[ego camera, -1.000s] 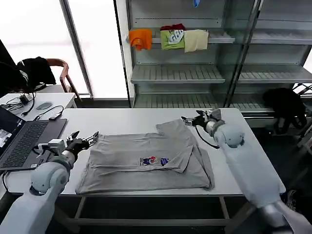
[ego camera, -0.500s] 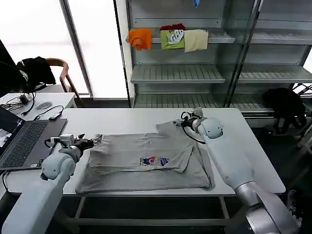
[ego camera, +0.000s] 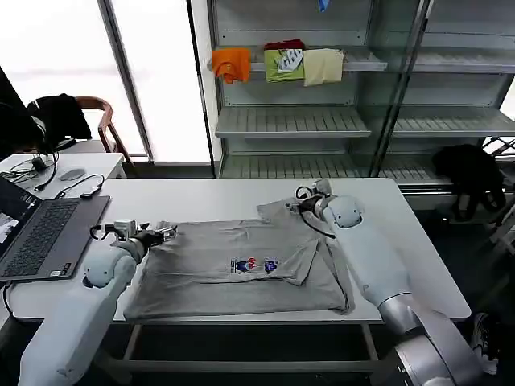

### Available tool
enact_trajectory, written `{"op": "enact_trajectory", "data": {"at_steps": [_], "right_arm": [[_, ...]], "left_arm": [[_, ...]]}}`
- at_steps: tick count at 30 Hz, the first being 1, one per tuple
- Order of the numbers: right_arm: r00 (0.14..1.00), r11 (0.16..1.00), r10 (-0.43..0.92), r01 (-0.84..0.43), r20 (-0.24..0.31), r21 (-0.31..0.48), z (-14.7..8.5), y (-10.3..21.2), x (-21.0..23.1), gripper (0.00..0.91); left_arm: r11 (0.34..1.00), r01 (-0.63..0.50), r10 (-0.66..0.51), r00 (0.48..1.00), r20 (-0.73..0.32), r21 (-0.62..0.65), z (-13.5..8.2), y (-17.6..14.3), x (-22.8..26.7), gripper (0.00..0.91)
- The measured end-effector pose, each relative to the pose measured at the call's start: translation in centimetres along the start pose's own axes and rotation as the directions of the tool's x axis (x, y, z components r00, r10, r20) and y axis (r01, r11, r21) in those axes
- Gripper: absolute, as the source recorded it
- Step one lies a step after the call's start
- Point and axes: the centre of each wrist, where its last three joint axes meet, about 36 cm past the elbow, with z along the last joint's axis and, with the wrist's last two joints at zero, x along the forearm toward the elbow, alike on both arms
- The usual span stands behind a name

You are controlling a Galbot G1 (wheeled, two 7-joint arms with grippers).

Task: Fold and organize the clothes.

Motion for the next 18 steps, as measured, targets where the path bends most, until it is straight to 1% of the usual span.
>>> {"op": "enact_trajectory", "data": {"at_steps": [3, 4, 5, 6, 8, 9, 10, 11, 12, 13, 14, 15, 16, 17, 18], "right_arm": [[1.0, 1.0, -0.007, 0.007, -0.005, 0.003, 0.2, 0.3, -0.2, 0.907], [1.0, 1.0, -0.008, 0.008, -0.006, 0.004, 0.3, 0.3, -0.2, 0.907], [1.0, 1.0, -0.01, 0.01, -0.008, 0.004, 0.4, 0.4, -0.3, 0.907], [1.0, 1.0, -0.012, 0.012, -0.01, 0.005, 0.5, 0.5, -0.3, 0.907], [1.0, 1.0, -0.016, 0.016, -0.012, 0.007, 0.7, 0.5, -0.4, 0.907], [1.0, 1.0, -0.018, 0.018, -0.013, 0.007, 0.8, 0.5, -0.4, 0.786], [1.0, 1.0, -0.022, 0.022, -0.014, 0.006, 0.9, 0.6, -0.4, 0.786], [1.0, 1.0, -0.024, 0.024, -0.015, 0.007, 1.0, 0.6, -0.4, 0.685], [1.0, 1.0, -0.025, 0.025, -0.016, 0.007, 1.1, 0.6, -0.4, 0.574], [1.0, 1.0, -0.026, 0.027, -0.017, 0.007, 1.2, 0.6, -0.4, 0.524], [0.999, 1.0, -0.028, 0.028, -0.018, 0.007, 1.4, 0.5, -0.4, 0.373], [0.999, 1.0, -0.029, 0.029, -0.02, 0.008, 1.5, 0.5, -0.4, 0.322], [0.999, 1.0, -0.029, 0.029, -0.021, 0.008, 1.6, 0.5, -0.3, 0.202], [0.999, 0.999, -0.03, 0.031, -0.022, 0.009, 1.7, 0.5, -0.3, 0.151], [0.999, 0.999, -0.032, 0.032, -0.023, 0.01, 1.8, 0.4, -0.3, 0.071]], "left_arm": [[1.0, 0.007, -0.007, 1.0, -0.005, 0.001, -0.2, 0.4, -0.5, 0.907], [1.0, 0.009, -0.009, 1.0, -0.009, 0.001, -0.1, 0.5, -0.6, 0.877], [1.0, 0.011, -0.011, 1.0, -0.014, 0.001, 0.0, 0.7, -0.7, 0.816], [1.0, 0.012, -0.012, 1.0, -0.018, 0.0, 0.1, 0.8, -0.8, 0.705], [1.0, 0.009, -0.009, 1.0, -0.024, -0.002, 0.3, 0.8, -1.0, 0.584], [1.0, 0.007, -0.008, 1.0, -0.026, -0.003, 0.4, 0.7, -1.1, 0.423], [1.0, 0.006, -0.006, 1.0, -0.028, -0.004, 0.5, 0.7, -1.1, 0.333], [1.0, 0.003, -0.004, 1.0, -0.029, -0.004, 0.5, 0.7, -1.2, 0.312], [1.0, 0.002, -0.002, 1.0, -0.03, -0.005, 0.6, 0.7, -1.3, 0.252], [1.0, 0.0, 0.0, 0.999, -0.032, -0.007, 0.7, 0.7, -1.3, 0.222], [1.0, -0.002, 0.002, 0.999, -0.033, -0.009, 0.7, 0.7, -1.4, 0.161], [1.0, -0.004, 0.004, 0.999, -0.035, -0.013, 0.8, 0.7, -1.4, 0.131], [1.0, -0.007, 0.006, 0.999, -0.037, -0.016, 0.8, 0.7, -1.4, 0.03], [1.0, -0.008, 0.007, 0.999, -0.038, -0.019, 0.9, 0.7, -1.4, 0.02], [1.0, -0.008, 0.007, 0.999, -0.039, -0.021, 0.9, 0.8, -1.4, 0.02]]}}
